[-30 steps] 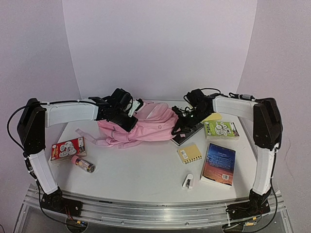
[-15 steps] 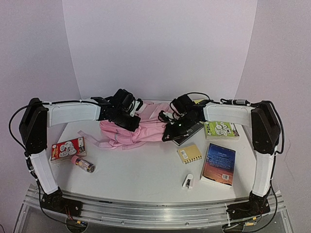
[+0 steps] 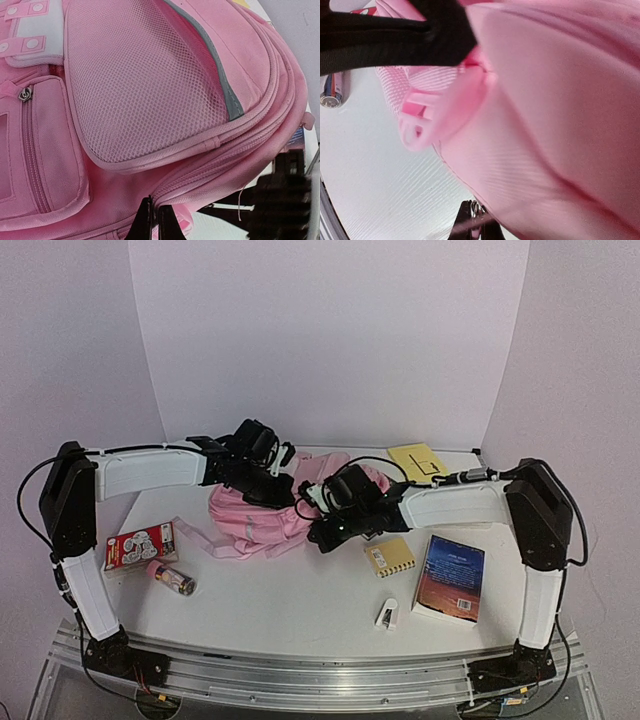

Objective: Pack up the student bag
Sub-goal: Unzip the student bag at the center of the board.

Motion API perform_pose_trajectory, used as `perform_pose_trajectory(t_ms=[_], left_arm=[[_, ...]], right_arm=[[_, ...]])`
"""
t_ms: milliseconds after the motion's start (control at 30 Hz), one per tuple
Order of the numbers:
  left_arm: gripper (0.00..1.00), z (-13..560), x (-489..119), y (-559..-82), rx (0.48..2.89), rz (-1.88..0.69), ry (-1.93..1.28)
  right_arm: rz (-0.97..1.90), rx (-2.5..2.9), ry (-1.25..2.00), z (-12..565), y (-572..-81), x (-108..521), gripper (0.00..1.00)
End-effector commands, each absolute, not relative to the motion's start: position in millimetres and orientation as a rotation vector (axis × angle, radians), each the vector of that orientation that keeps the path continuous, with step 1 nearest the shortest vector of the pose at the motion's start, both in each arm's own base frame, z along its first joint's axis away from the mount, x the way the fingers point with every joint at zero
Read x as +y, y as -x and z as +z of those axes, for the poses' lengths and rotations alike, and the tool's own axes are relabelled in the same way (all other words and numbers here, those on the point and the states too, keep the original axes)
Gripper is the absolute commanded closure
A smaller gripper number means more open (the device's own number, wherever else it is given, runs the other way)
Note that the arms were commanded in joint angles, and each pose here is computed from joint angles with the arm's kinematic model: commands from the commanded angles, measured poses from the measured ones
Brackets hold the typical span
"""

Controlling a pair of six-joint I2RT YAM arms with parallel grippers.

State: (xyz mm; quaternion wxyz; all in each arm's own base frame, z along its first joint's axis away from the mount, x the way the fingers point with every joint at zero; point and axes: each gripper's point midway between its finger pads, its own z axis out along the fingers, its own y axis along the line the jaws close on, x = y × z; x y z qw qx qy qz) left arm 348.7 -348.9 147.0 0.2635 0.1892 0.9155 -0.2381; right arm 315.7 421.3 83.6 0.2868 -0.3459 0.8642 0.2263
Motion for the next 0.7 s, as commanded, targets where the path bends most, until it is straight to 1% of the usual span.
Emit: perform_pose_trajectory(t_ms=[0,67,233,400,467,567,667], left_arm=[[1.00,238.1,-381.2,-358.8,2.251,-0.918,-0.414],[1.00,241.5,-381.4,-360.4,2.247,-0.919,-0.402],[1.00,241.3,-383.8,-361.9,2.253,-0.934,-0.375],[1.00,237.3,-383.7,-361.4,2.265,-0.924,-0.362],[1.00,236.8,-384.7,-360.3,2.266,-0.942,-0.355],[1.00,237.9,-386.4,-360.3,2.264,-0.962,-0.340],[1.00,238.7,-386.6,-359.8,2.262,-0.980,-0.320]], right_arm=[[0.623,2.143,1.034,89.1,-304.7,458.3,1.00],[0.640,2.125,1.096,84.0,-294.7,466.8,1.00],[0.807,2.104,1.196,74.5,-270.2,490.0,1.00],[0.824,2.050,1.263,66.3,-267.0,503.1,1.00],[0.869,2.016,1.235,70.0,-269.2,511.0,1.00],[0.993,1.873,1.091,90.1,-273.9,521.2,1.00],[1.004,1.817,1.024,96.4,-278.6,519.1,1.00]])
